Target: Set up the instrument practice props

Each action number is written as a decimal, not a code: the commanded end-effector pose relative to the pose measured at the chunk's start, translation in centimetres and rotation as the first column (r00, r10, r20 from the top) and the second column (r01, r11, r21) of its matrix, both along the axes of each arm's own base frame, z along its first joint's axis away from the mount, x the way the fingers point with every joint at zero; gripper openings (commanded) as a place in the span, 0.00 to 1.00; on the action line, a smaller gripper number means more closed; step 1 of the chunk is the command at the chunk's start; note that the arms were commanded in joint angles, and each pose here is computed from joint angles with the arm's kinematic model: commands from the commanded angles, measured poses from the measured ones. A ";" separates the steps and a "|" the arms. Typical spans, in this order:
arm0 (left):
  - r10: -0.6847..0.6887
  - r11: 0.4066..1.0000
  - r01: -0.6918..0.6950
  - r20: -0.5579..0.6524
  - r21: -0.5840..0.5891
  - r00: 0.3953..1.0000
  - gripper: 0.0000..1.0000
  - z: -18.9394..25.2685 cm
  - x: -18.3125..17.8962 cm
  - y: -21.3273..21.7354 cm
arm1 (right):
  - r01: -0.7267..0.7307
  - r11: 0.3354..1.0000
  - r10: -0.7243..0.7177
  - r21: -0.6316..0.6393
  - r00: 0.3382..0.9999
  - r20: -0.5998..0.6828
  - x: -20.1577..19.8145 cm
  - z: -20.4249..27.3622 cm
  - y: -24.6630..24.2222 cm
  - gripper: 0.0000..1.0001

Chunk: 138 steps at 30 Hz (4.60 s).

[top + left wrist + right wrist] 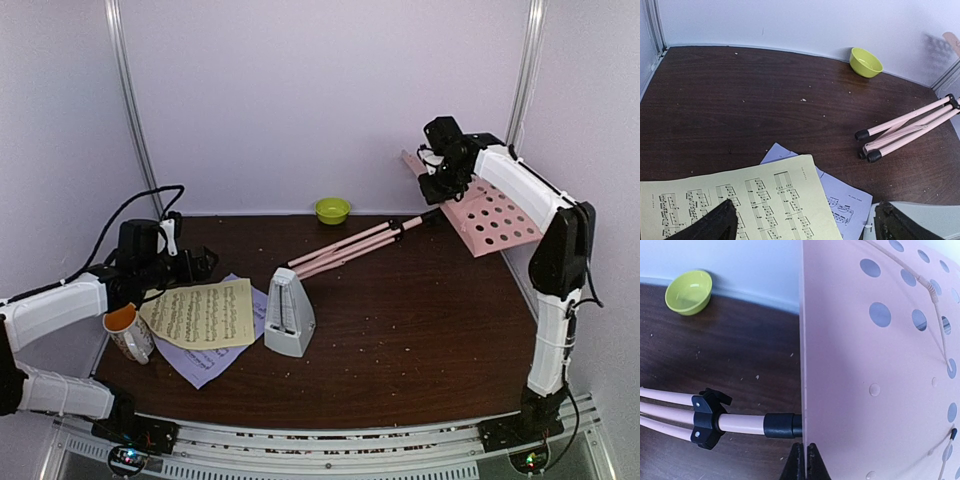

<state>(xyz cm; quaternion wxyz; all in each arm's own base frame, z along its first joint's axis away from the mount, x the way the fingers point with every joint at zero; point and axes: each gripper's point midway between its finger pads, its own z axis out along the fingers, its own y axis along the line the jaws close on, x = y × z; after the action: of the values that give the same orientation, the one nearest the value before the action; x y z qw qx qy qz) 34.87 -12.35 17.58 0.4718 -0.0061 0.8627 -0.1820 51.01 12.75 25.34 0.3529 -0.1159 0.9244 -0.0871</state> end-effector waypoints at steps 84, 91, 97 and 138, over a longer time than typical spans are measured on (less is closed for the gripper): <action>-0.409 0.883 0.262 0.364 0.390 0.837 0.46 6.6 2.6 -39.0 | -0.159 0.759 0.632 -0.631 0.413 0.656 -23.2 31.0 9.6 0.00; -0.277 0.930 0.148 0.375 0.337 0.885 0.53 6.9 4.1 -38.4 | -0.137 0.783 0.601 -0.606 0.416 0.683 -23.2 31.3 9.3 0.00; -0.231 0.951 0.119 0.399 0.286 0.887 0.53 6.9 4.6 -38.5 | -0.129 0.800 0.580 -0.587 0.418 0.699 -23.2 31.5 9.2 0.00; -0.558 0.799 0.323 0.425 0.507 0.713 0.00 1.9 2.3 -36.9 | -0.084 0.762 0.619 -0.642 0.383 0.685 -24.5 34.1 7.6 0.00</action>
<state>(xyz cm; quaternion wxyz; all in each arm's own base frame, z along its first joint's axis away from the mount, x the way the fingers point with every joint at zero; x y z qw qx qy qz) 36.99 -48.71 22.16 0.6429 0.2900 0.6920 -0.1541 29.37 27.01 45.82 0.5940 -0.5381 0.5174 -0.2998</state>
